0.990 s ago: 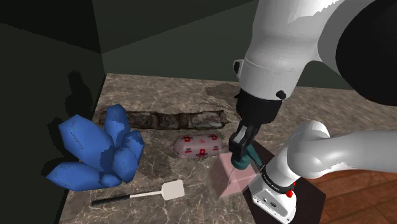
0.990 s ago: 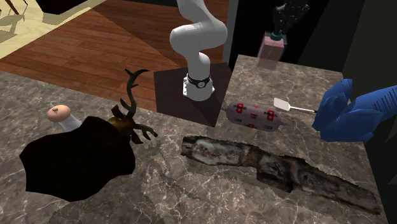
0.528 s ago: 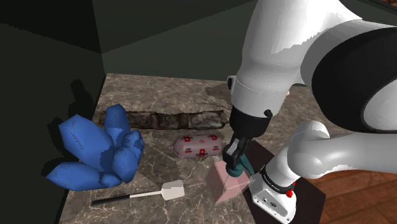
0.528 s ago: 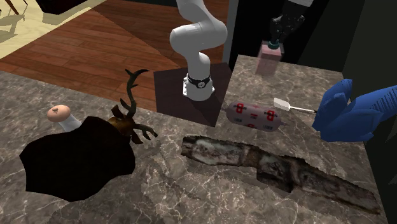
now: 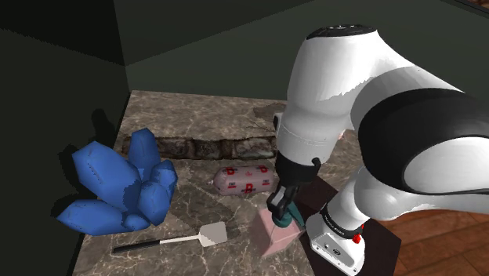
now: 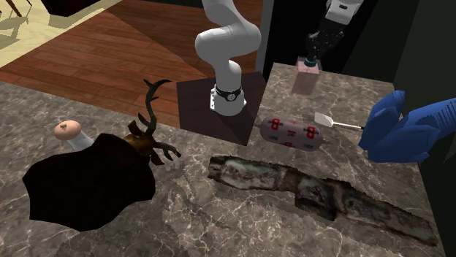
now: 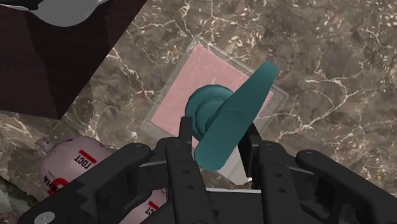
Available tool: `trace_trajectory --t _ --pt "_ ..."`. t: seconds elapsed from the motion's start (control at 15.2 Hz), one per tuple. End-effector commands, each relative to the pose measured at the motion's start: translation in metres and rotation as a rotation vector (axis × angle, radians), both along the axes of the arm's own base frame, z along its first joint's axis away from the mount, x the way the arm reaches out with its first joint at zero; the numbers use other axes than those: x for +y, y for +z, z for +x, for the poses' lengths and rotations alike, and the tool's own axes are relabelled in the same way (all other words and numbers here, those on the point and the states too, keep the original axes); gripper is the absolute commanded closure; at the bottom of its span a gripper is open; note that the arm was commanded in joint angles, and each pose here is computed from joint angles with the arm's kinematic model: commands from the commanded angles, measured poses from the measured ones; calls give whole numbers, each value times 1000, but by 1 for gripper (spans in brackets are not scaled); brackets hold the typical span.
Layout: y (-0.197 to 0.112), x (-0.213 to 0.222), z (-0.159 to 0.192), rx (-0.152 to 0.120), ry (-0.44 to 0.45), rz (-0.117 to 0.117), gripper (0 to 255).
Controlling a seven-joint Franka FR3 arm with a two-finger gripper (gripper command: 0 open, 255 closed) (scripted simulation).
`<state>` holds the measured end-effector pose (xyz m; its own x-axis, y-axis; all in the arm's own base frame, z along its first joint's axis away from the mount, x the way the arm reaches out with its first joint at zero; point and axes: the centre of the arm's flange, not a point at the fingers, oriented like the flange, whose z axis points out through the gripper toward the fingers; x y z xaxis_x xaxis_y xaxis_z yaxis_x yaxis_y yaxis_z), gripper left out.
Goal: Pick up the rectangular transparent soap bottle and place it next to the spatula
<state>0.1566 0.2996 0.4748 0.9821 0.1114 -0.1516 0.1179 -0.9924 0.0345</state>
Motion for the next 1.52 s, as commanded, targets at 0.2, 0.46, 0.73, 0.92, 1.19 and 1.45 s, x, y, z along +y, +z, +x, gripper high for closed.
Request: trace_trajectory --t 0.2,0.46,0.73,0.92,1.19,1.45 --pt "-27 0 1 0 0 0 255" --pt "-48 0 1 0 0 0 255" --pt "-69 0 1 0 0 0 255" --pt "-69 0 1 0 0 0 255" --pt "-69 0 1 0 0 0 255" --pt "-69 0 1 0 0 0 0"
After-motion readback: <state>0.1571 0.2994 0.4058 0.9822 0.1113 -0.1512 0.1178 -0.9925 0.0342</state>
